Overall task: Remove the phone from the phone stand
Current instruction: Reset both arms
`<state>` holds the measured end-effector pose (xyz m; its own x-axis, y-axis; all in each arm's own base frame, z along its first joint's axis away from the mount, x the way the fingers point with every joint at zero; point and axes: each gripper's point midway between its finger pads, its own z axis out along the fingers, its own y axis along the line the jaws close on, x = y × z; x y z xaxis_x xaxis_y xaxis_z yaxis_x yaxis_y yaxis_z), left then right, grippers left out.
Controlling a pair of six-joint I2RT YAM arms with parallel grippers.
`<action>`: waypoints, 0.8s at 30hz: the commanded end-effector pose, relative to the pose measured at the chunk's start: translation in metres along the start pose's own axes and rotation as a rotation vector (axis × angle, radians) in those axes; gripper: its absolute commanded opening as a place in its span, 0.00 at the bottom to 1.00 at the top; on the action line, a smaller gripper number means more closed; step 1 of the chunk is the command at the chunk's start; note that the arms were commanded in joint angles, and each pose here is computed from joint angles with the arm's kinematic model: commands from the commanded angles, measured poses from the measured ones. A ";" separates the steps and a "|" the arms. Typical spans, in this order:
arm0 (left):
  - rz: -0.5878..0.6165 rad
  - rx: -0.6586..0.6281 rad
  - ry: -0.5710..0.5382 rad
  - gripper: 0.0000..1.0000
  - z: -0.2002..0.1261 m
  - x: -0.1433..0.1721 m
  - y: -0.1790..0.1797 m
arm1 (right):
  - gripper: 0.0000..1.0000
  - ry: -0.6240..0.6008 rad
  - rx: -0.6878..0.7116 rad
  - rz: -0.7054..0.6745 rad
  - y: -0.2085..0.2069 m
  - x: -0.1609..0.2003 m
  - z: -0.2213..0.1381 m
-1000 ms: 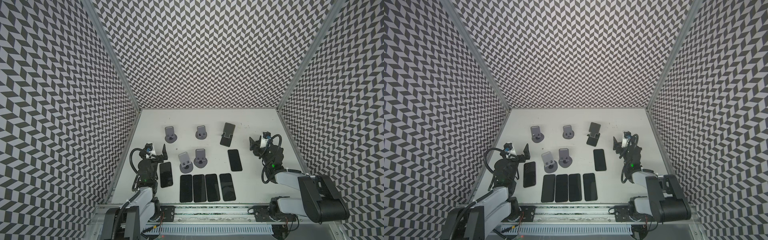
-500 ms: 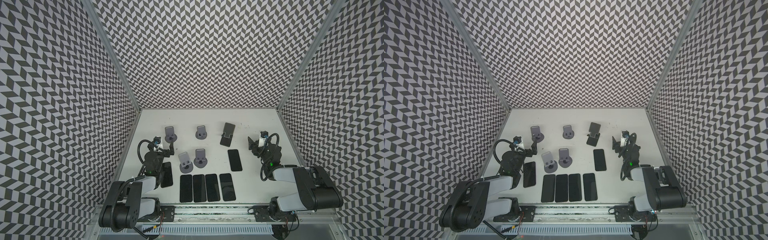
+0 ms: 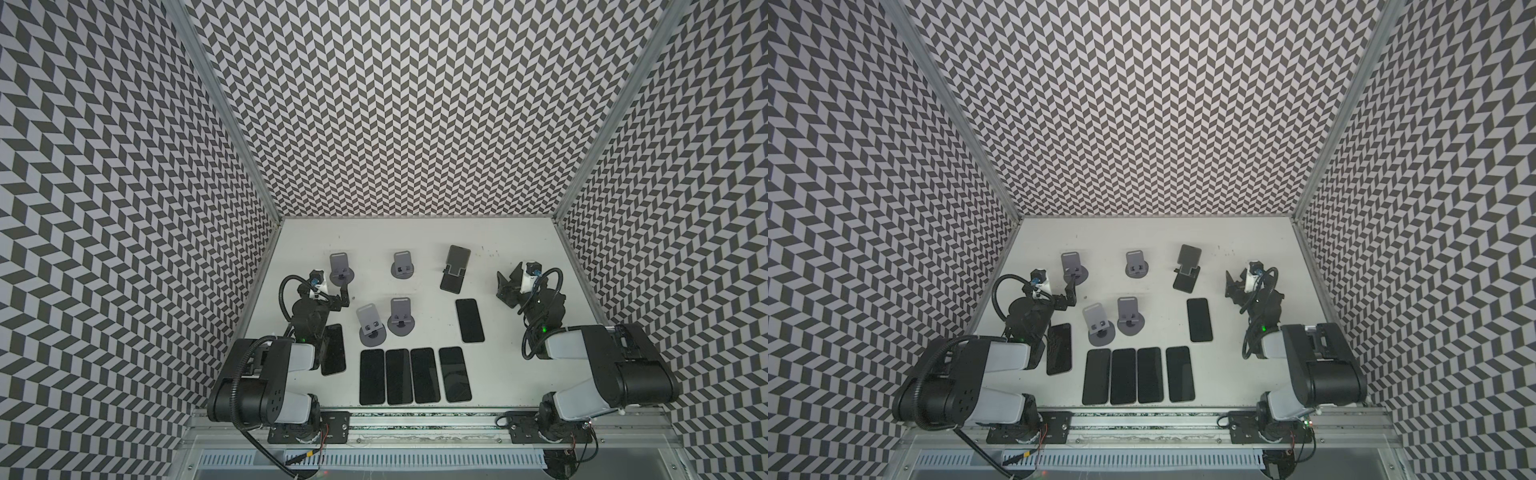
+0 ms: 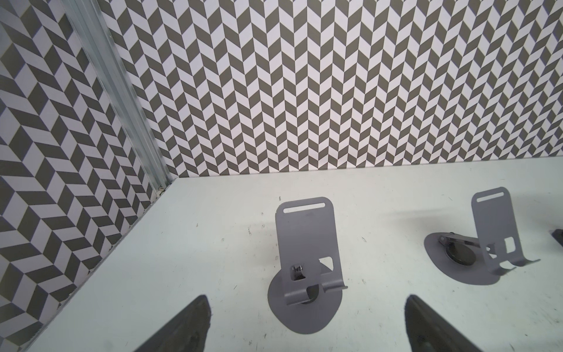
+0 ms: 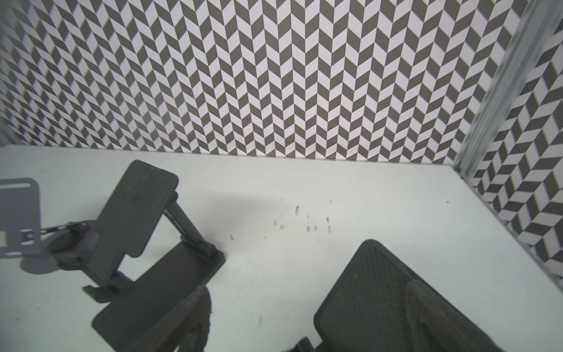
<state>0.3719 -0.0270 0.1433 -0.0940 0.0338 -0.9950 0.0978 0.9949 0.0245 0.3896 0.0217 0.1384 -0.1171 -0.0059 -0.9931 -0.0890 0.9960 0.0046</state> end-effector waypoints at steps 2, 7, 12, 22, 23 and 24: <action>0.002 0.008 -0.039 0.99 0.008 -0.011 -0.002 | 1.00 -0.059 0.046 0.019 -0.010 -0.011 -0.003; 0.002 0.008 -0.038 0.99 0.008 -0.010 -0.002 | 1.00 -0.061 0.043 0.017 -0.009 -0.012 -0.003; 0.003 0.009 -0.056 0.99 0.004 -0.009 -0.003 | 1.00 -0.073 0.042 0.021 -0.009 -0.013 -0.004; 0.001 -0.016 -0.061 0.99 0.009 -0.004 0.007 | 1.00 -0.075 0.042 0.021 -0.009 -0.013 -0.004; 0.001 -0.012 -0.054 0.99 0.010 -0.003 0.006 | 1.00 -0.073 0.042 0.021 -0.009 -0.013 -0.004; 0.001 -0.012 -0.052 0.99 0.010 -0.003 0.005 | 1.00 -0.074 0.043 0.021 -0.009 -0.013 -0.004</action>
<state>0.3797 -0.0221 0.1347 -0.0812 0.0323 -0.9962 0.0838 0.9962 0.0255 0.3888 0.0166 0.1437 -0.0866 0.0085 -0.9962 -0.0607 0.9981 0.0138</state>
